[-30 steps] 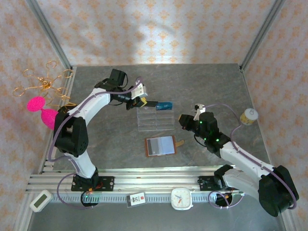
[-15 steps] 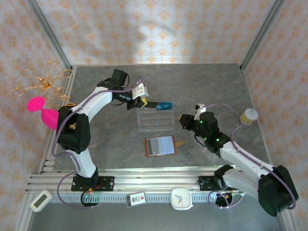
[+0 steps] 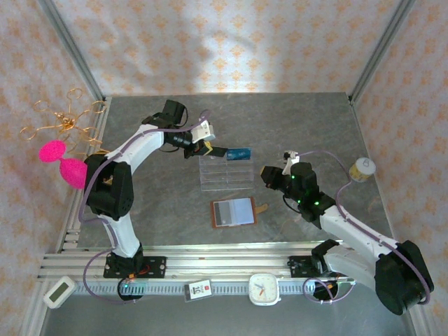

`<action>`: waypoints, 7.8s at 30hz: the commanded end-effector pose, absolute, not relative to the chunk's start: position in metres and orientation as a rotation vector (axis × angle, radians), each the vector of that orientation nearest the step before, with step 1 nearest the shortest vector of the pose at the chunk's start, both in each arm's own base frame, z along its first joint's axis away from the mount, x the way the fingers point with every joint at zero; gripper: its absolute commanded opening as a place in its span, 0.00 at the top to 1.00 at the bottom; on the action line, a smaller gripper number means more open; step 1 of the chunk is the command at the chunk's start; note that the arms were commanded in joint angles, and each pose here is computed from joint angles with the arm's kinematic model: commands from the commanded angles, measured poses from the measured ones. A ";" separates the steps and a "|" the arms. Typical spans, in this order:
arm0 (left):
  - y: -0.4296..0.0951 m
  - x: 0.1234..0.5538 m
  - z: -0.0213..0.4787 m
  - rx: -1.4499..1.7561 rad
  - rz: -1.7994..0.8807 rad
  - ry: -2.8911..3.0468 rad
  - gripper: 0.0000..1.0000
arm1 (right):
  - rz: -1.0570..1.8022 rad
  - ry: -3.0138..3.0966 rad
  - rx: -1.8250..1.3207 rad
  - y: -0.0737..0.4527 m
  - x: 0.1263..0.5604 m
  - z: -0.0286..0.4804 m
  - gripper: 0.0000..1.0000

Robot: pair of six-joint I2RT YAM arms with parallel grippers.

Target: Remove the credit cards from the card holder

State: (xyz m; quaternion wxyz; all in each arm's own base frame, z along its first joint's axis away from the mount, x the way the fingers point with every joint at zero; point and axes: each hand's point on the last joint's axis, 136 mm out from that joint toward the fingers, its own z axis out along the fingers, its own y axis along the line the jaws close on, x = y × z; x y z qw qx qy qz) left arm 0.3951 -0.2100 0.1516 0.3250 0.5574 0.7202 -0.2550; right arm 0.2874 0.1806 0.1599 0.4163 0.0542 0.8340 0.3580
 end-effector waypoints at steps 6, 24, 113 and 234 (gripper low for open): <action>-0.205 0.406 0.150 1.448 -0.640 1.907 0.97 | 0.927 2.027 0.097 0.185 0.294 0.183 0.84; -0.208 0.428 0.245 1.078 -0.617 1.827 0.76 | 1.020 2.073 -0.019 0.206 0.280 0.179 0.63; -0.210 0.231 0.096 0.082 -0.771 2.209 0.94 | 0.328 2.481 -0.664 0.314 0.161 0.032 0.67; -0.225 0.197 0.002 0.239 -0.752 2.470 1.00 | 0.888 2.623 -0.172 0.304 0.192 0.016 1.00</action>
